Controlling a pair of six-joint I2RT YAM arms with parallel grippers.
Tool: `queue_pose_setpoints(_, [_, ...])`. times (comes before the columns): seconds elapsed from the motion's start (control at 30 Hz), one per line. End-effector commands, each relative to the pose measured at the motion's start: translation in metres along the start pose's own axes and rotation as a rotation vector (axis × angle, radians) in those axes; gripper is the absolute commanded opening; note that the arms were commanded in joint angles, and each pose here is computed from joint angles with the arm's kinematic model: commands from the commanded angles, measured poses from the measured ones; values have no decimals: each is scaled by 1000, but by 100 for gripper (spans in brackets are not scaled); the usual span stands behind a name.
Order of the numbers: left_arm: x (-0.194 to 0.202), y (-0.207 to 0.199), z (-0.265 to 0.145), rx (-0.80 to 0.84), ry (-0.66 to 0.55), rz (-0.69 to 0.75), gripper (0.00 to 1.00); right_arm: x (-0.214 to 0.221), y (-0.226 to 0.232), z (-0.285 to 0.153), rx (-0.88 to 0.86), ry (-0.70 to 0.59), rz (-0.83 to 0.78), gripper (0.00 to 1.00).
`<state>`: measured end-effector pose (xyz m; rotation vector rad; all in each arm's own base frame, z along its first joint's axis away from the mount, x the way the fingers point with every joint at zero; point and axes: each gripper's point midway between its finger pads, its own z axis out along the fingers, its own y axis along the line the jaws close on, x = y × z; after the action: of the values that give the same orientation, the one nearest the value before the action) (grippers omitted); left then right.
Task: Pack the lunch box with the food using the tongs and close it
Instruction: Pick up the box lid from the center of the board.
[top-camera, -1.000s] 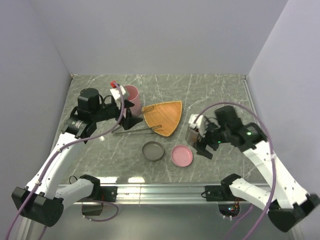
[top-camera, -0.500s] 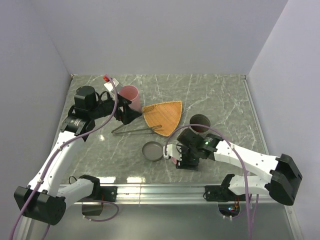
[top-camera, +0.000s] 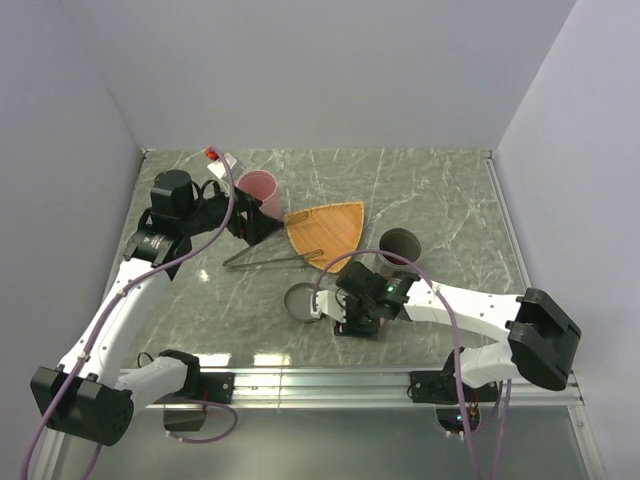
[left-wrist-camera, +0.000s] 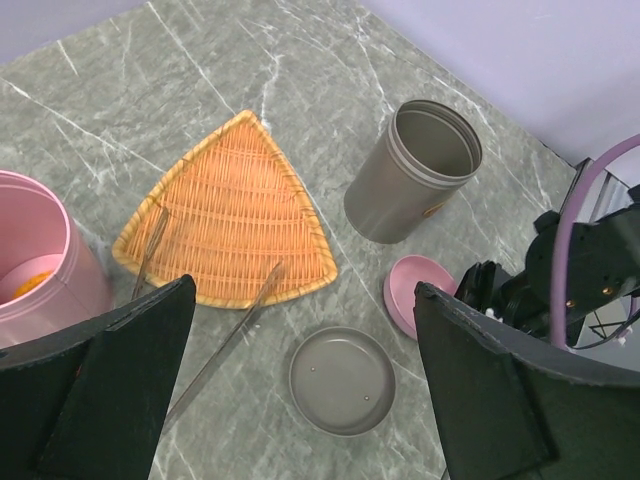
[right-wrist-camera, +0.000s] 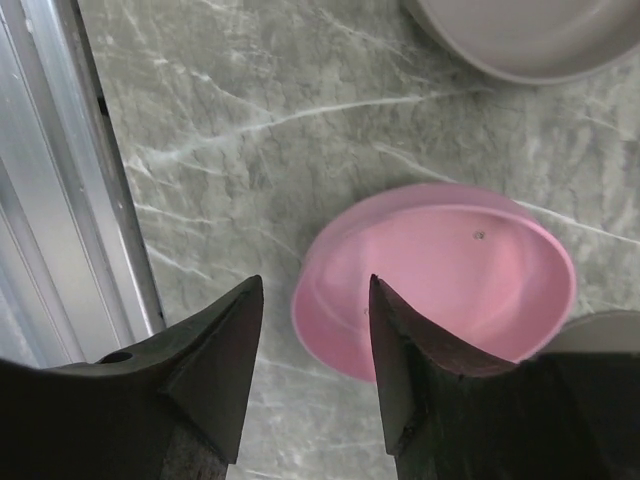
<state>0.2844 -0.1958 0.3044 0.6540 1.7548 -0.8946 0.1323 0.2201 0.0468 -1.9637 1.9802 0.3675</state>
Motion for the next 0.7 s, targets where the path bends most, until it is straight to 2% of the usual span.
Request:
queue_pose_setpoints(0.0, [-24,-3,-5,-8,-52,43,96,-12,4,7,-22,-47,21,54])
queue_pose_setpoints(0.53, [-20,6,-9,-74,-38,-30,100,-9,10,27,-39,-32,84,33])
queue_pose_setpoints(0.63, [-22,9,-11,-107,-42,-61,99,-15,6,23,-24,-49,89,25])
queue_pose_setpoints(0.67, [-22,10,-11,-111,-47,-60,99,-20,4,20,-16,-62,90,20])
